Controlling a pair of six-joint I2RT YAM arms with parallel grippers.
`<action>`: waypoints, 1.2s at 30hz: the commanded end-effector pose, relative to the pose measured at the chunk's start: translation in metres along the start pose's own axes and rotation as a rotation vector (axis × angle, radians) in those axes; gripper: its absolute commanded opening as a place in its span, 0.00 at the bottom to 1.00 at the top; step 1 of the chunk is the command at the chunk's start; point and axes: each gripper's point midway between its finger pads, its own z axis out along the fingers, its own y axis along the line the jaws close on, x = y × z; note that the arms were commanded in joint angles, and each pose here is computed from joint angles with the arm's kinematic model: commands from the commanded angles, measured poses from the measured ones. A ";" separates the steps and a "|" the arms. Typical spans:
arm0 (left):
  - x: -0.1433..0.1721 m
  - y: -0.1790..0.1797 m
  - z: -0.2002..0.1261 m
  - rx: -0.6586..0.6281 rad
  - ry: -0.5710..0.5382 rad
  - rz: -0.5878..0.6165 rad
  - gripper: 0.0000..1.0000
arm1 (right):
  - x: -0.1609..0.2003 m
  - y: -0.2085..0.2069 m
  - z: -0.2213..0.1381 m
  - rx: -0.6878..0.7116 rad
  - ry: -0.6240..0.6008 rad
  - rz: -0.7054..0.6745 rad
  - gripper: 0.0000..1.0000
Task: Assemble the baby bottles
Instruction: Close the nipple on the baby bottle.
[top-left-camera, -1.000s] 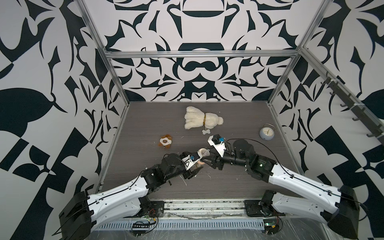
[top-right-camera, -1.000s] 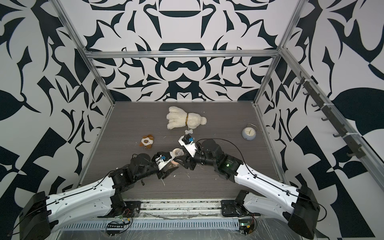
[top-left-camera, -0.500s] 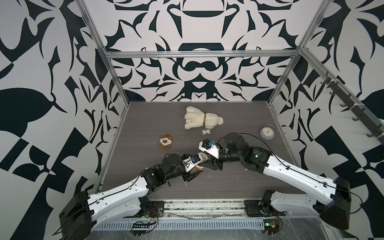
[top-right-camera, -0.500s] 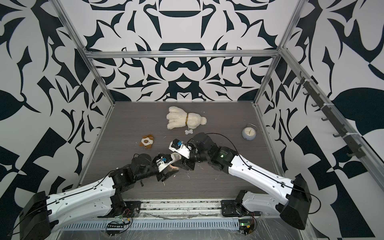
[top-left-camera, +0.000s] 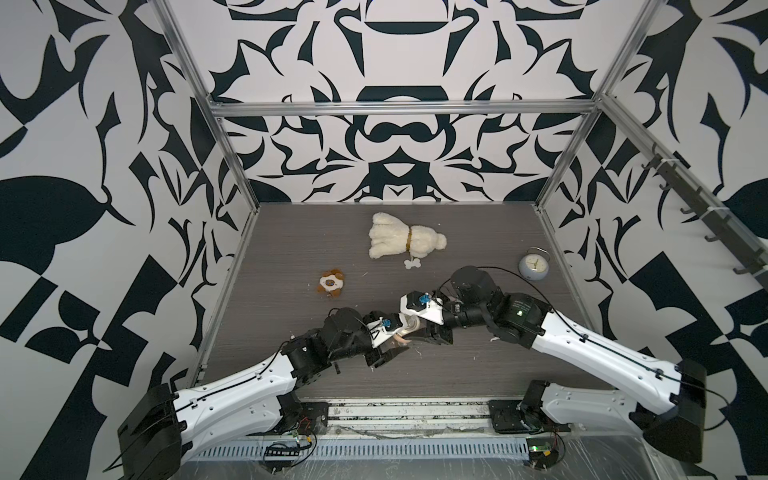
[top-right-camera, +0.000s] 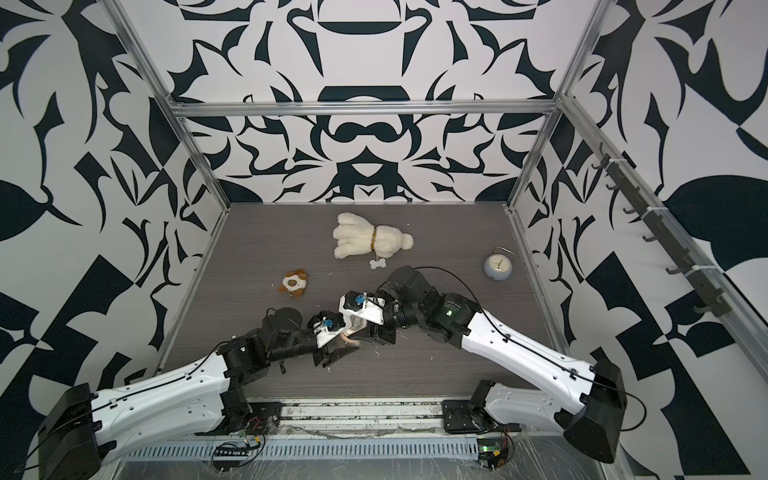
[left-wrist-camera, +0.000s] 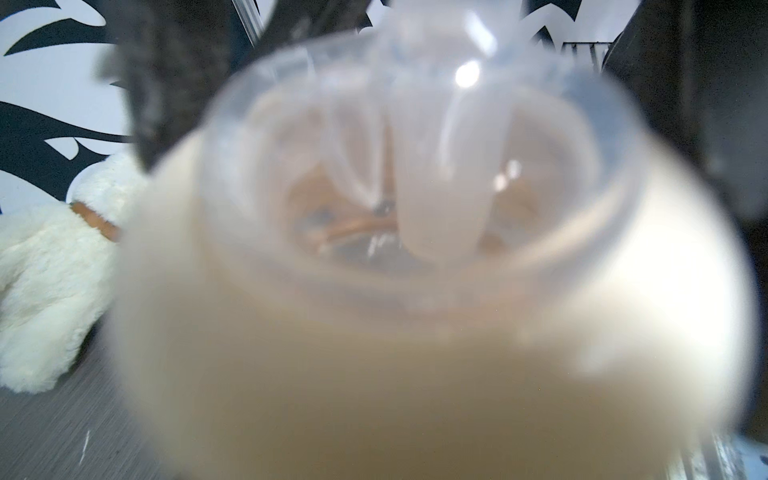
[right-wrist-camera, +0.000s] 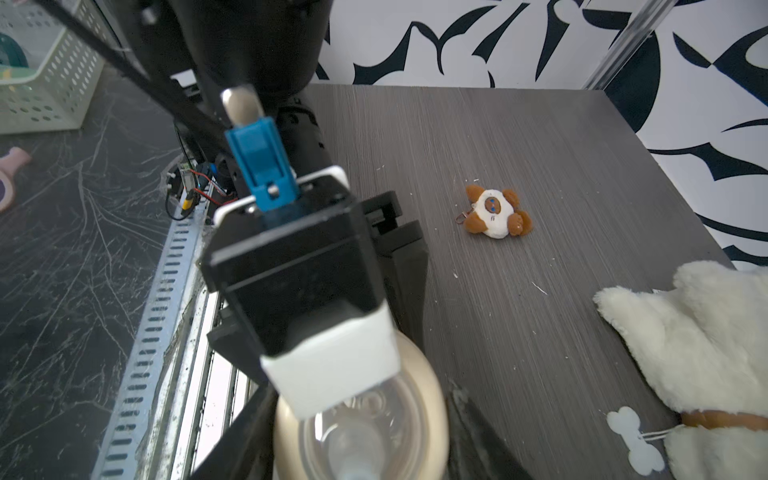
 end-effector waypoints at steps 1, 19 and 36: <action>-0.066 0.031 -0.016 -0.131 -0.217 0.001 0.00 | 0.029 0.035 0.012 -0.165 0.062 0.164 0.00; -0.061 0.052 -0.008 -0.244 -0.194 -0.033 0.00 | 0.042 0.004 0.024 0.032 0.002 0.366 0.07; -0.027 0.073 0.041 -0.303 -0.163 -0.142 0.00 | 0.058 -0.032 -0.016 0.373 -0.113 0.371 1.00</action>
